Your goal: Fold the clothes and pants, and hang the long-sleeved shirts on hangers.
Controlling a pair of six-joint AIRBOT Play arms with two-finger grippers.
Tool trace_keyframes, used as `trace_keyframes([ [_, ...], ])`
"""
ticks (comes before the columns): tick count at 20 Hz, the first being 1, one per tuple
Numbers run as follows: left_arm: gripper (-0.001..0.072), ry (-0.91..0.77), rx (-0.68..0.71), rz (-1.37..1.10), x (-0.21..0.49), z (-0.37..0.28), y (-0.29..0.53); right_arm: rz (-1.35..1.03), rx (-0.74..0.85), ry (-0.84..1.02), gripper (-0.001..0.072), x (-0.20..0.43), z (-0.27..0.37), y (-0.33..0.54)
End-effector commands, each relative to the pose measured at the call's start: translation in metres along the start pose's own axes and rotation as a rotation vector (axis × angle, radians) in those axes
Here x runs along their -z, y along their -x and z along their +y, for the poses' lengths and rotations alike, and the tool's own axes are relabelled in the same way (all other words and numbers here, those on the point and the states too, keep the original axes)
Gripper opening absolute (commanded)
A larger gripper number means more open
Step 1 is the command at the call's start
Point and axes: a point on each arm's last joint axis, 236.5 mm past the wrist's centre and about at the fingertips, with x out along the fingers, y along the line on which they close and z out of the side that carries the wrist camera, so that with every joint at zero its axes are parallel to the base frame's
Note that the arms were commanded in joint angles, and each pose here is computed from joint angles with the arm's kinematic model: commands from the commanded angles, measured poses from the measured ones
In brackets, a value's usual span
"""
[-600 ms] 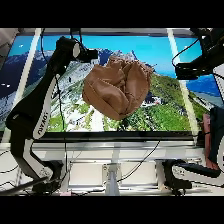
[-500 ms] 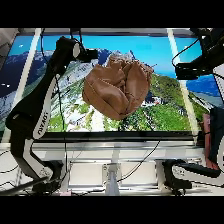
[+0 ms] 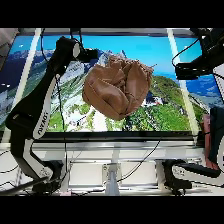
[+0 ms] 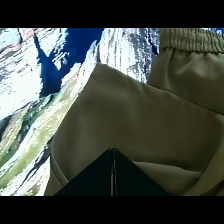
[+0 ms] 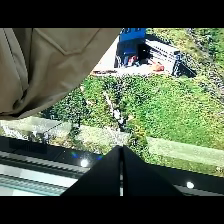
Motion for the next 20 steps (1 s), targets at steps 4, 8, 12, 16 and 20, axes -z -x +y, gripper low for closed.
trace_keyframes([
  [4, 0.0028, -0.001, 0.0, 0.001, 0.0, 0.0, 0.0, -0.342, 0.049, 0.0, 0.0046, -0.081, -0.012, 0.011],
  [8, 0.0028, -0.001, 0.0, 0.001, 0.0, 0.0, 0.0, -0.404, 0.19, -0.014, 0.0046, -0.113, -0.059, -0.01],
  [12, 0.0028, -0.001, 0.0, 0.001, 0.0, 0.0, 0.0, -0.165, 0.135, -0.091, 0.0045, -0.076, -0.09, -0.108],
  [16, 0.0028, -0.001, 0.0, 0.001, 0.0, 0.0, 0.0, -0.077, -0.261, -0.183, 0.0045, -0.056, -0.055, -0.182],
  [20, 0.0028, -0.001, 0.0, 0.0, 0.0, 0.0, 0.0, -0.21, -0.43, -0.404, 0.0445, -0.096, -0.061, -0.209],
])
